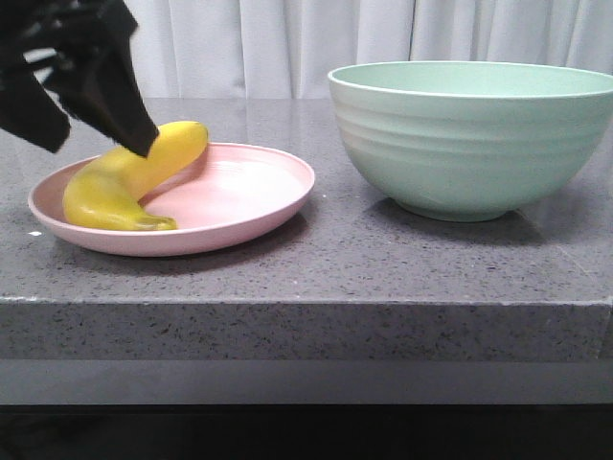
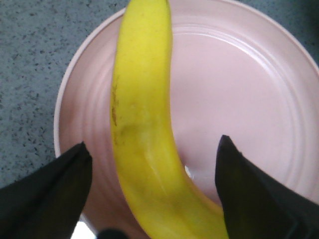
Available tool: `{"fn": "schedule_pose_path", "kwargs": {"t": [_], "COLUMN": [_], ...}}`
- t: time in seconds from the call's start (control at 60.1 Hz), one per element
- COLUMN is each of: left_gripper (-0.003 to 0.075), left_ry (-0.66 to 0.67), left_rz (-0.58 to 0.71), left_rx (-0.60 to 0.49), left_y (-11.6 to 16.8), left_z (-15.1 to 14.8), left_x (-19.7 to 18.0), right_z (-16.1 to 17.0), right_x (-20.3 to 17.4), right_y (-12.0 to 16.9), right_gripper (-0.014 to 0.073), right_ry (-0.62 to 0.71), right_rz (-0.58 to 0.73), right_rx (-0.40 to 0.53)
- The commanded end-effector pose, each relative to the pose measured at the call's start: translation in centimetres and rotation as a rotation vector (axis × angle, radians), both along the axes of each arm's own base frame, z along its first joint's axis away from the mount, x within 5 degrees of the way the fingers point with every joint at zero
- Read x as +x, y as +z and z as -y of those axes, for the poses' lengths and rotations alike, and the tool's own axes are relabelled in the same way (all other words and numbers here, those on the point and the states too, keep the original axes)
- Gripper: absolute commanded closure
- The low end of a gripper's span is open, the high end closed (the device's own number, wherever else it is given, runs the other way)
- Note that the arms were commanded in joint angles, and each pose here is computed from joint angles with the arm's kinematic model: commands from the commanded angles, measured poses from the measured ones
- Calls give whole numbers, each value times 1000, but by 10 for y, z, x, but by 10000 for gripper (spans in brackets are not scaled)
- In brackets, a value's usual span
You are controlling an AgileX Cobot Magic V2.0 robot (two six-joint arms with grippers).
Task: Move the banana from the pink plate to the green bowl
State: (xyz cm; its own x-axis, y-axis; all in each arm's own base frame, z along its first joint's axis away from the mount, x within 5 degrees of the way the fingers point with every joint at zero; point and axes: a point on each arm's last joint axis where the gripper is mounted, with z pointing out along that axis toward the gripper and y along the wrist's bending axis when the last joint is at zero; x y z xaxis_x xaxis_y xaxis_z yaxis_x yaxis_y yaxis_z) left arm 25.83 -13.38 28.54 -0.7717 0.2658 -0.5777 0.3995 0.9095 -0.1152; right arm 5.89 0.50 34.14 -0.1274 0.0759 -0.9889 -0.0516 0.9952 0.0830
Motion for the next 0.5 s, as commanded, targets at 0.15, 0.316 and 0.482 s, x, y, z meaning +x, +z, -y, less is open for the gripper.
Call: {"fn": "schedule_pose_path", "kwargs": {"t": [0.15, 0.316, 0.482], "left_gripper": [222, 228, 228], "left_ry": [16, 17, 16], "left_rz": [25, 21, -10], "left_rx": [-41, -38, -24], "left_y": [0, -3, -11], "left_z": [9, 10, 11], "left_x": [13, 15, 18], "right_z": [0, 0, 0], "right_x": [1, 1, 1], "right_y": [16, 16, 16], "right_gripper": [-27, -27, -27], "right_ry": [-4, -4, -4], "right_rz": [89, 89, 89], "right_rx": [0, 0, 0]}}
